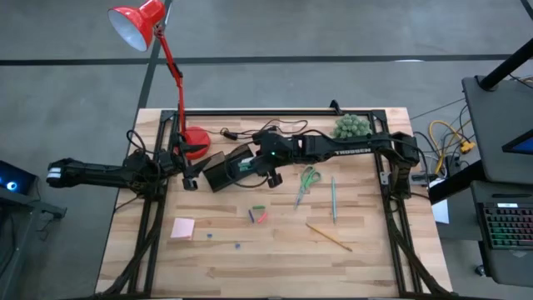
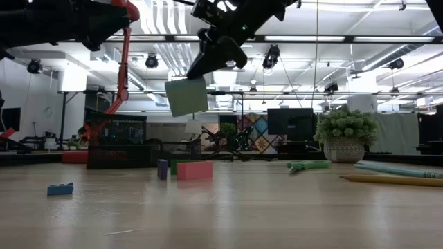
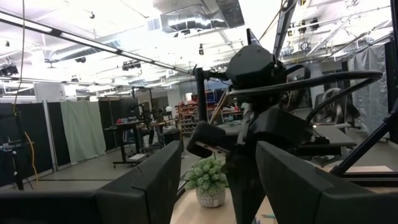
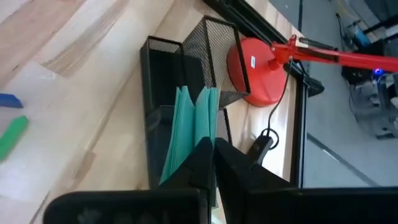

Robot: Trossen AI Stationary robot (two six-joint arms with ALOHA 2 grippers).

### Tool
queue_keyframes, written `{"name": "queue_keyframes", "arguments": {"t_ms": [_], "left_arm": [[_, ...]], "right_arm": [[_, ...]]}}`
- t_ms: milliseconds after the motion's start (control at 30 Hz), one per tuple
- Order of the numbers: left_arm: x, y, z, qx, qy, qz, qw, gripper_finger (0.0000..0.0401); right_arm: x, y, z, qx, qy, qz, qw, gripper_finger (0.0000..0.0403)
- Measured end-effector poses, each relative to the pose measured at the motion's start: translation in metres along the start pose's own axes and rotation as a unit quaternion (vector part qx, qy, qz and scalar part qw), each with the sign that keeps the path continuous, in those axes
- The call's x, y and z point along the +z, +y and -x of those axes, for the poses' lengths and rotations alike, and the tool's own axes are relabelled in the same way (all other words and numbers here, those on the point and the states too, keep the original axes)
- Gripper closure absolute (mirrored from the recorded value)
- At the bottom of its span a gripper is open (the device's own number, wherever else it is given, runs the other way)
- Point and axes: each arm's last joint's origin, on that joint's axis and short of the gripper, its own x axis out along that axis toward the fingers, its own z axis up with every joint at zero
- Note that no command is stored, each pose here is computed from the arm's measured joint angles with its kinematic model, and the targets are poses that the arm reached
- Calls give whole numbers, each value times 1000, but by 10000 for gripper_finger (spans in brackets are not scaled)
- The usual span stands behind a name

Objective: Pick and place office supplies into organizer
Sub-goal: Put the blue sticky notes into the desk organizer

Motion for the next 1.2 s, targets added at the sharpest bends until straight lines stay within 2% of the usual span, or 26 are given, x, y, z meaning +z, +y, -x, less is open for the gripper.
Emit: {"name": "queue_keyframes", "arguments": {"t_ms": [333, 567, 833, 1000, 1200], "left_arm": [[1, 0, 1, 1, -4, 1, 1000, 205], [1, 1, 1, 1, -5, 2, 1000, 205], [1, 1, 1, 1, -5, 2, 1000, 205], [1, 0, 1, 1, -4, 1, 1000, 205], [1, 0, 1, 1, -4, 1, 1000, 205]], "right_arm": [[3, -3, -2, 7, -53, 21, 998, 395], [-4, -14, -2, -6, -52, -27, 998, 394], [-6, -16, -3, -6, -49, -41, 998, 391], [-5, -11, -3, 6, -44, -19, 999, 357], [-3, -1, -4, 32, -36, 2, 999, 285]]}}
